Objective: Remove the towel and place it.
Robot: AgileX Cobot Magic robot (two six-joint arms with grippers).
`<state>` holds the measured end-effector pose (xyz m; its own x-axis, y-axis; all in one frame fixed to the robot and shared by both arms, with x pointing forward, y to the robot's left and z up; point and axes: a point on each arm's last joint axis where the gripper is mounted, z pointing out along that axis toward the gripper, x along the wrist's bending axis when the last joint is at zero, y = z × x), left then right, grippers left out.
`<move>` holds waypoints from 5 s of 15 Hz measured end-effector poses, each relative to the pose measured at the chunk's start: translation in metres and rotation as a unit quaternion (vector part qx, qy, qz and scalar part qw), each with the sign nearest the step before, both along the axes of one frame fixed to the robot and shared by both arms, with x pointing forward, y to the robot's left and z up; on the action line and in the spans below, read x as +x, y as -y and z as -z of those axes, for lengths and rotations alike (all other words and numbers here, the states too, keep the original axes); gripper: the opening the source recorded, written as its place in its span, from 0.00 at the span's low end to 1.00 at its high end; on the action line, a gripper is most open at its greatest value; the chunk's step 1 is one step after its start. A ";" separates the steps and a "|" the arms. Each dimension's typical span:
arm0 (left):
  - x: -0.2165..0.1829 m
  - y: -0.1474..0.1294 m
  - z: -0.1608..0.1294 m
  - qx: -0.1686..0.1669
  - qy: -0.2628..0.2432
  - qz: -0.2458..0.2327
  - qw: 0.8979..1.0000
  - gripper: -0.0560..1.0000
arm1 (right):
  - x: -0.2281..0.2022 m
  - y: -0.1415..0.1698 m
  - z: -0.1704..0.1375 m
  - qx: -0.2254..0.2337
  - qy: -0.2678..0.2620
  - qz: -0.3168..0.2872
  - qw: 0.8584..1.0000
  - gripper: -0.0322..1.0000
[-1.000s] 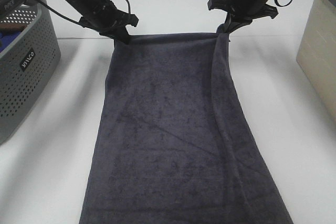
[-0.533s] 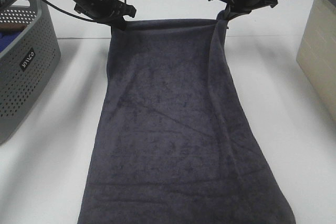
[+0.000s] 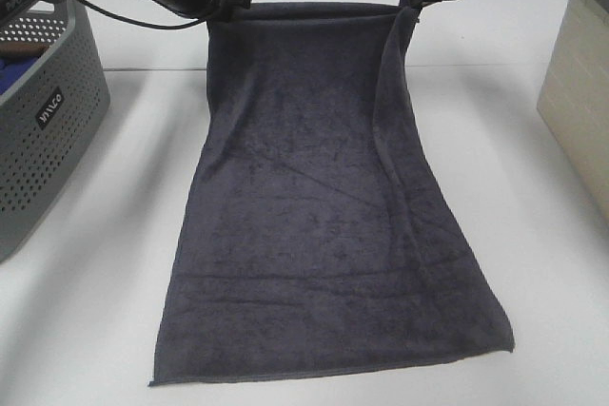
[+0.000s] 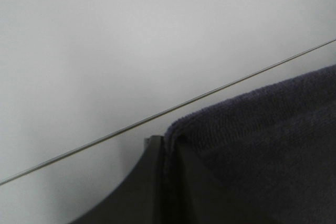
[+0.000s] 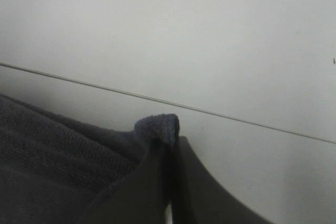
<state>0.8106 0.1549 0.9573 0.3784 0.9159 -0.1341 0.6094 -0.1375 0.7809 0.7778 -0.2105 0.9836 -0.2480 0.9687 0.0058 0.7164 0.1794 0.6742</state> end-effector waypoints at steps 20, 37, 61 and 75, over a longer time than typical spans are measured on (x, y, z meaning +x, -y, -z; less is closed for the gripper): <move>0.021 0.012 0.079 0.018 0.107 -0.039 0.993 0.77 | 0.026 -0.004 0.074 0.058 0.049 0.035 0.997 0.61; -0.047 0.006 -0.033 0.017 -0.220 -0.042 0.974 0.81 | -0.054 0.005 -0.005 -0.024 -0.270 -0.023 0.962 0.62; -0.264 0.032 0.041 0.122 -0.435 -0.036 0.891 0.81 | -0.246 -0.024 0.062 -0.063 -0.420 -0.055 0.904 0.62; -0.269 0.047 0.085 0.136 -0.478 -0.032 0.867 0.80 | -0.240 -0.026 0.111 -0.091 -0.420 -0.056 0.901 0.62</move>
<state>0.5414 0.1084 0.8723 0.1601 0.9781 -0.1332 0.9735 -0.1788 -0.1424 0.5376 -0.1847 0.8726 -0.3275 0.9415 0.0800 0.9306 0.3361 -0.1452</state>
